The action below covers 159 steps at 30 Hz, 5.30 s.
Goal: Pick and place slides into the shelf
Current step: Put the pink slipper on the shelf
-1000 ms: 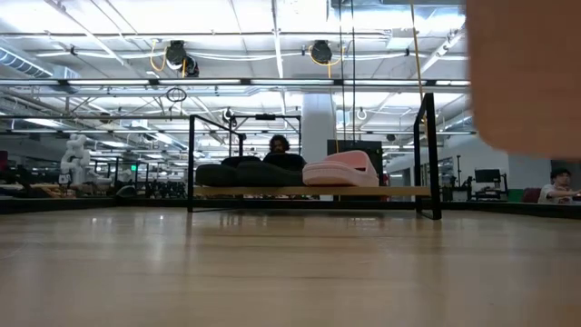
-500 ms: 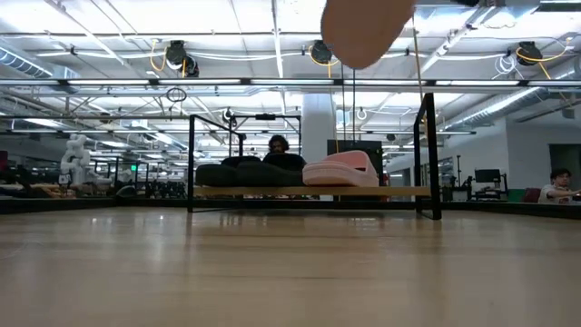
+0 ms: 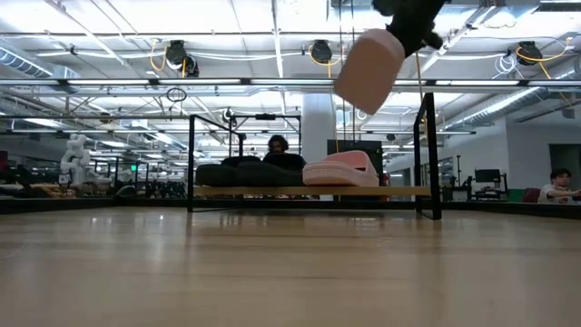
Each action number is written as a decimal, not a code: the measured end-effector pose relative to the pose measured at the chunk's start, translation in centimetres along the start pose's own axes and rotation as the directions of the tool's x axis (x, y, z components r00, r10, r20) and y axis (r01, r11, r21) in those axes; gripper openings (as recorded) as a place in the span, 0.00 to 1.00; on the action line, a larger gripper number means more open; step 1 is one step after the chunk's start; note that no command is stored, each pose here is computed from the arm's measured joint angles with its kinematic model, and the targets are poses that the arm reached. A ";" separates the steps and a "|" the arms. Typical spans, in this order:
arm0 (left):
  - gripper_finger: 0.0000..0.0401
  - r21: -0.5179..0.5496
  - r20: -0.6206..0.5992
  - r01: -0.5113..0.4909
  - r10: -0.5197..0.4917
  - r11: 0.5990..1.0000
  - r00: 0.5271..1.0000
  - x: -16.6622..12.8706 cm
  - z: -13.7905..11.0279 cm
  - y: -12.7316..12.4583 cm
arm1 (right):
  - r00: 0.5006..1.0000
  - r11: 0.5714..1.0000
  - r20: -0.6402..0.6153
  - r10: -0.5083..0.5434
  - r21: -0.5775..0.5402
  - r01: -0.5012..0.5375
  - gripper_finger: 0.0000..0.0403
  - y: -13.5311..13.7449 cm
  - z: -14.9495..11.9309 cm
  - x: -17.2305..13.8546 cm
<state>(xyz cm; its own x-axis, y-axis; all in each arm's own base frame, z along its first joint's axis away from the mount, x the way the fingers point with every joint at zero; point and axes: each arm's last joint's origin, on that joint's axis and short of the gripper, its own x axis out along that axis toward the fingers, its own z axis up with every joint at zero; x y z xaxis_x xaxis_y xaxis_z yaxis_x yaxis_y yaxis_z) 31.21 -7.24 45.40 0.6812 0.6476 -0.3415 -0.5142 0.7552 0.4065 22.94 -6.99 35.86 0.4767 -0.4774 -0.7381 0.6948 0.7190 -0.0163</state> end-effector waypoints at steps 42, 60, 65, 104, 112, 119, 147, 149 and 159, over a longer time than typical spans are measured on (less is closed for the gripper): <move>0.47 0.017 0.003 -0.052 0.052 0.999 0.999 1.6 0.5 1.3 | 0.905 0.975 -0.364 -0.222 -0.084 0.205 0.00 -0.4 -1.4 7.3; 0.47 0.042 0.004 -0.058 0.058 0.997 0.998 1.7 0.5 1.3 | 0.903 0.974 -0.367 -0.225 -0.058 0.220 0.00 -0.9 -1.1 7.9; 0.47 0.061 0.004 -0.059 0.058 0.996 0.998 1.7 0.5 1.3 | 0.907 0.982 -0.377 -0.187 -0.053 0.180 0.00 -0.3 -1.0 9.3; 0.47 0.090 0.004 -0.062 0.062 0.994 0.998 1.7 0.5 1.3 | 0.906 0.974 -0.357 -0.226 -0.047 0.224 0.00 -0.6 0.4 7.5; 0.47 0.091 0.004 -0.062 0.062 0.994 0.998 1.7 0.5 1.3 | 0.869 0.965 -0.422 -0.256 -0.067 0.252 0.00 -0.9 -0.3 7.1; 0.47 0.091 0.004 -0.062 0.062 0.994 0.998 1.7 0.5 1.3 | 0.846 0.961 -0.459 -0.270 -0.083 0.262 0.00 -1.0 -0.7 6.9; 0.47 0.090 0.004 -0.061 0.061 0.994 0.998 1.7 0.5 1.3 | 0.827 0.971 -0.513 -0.231 -0.060 0.233 0.00 -0.8 -2.8 8.9; 0.47 0.090 0.004 -0.062 0.061 0.994 0.998 1.7 0.5 1.3 | 0.828 0.974 -0.518 -0.215 -0.052 0.220 0.00 -0.8 -2.8 9.0; 0.47 0.090 0.004 -0.062 0.061 0.994 0.998 1.7 0.5 1.3 | 0.837 0.976 -0.507 -0.206 -0.047 0.212 0.00 -0.6 -2.8 9.0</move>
<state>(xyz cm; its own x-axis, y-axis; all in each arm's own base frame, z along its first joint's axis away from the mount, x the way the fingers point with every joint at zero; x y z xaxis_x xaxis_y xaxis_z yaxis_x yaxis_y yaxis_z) 31.90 -5.21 45.77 0.6505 0.6924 -0.3122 -0.5060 0.7016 0.5018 25.33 -10.34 27.35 -0.0172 -0.2912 -0.9565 0.7541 0.6244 -0.2037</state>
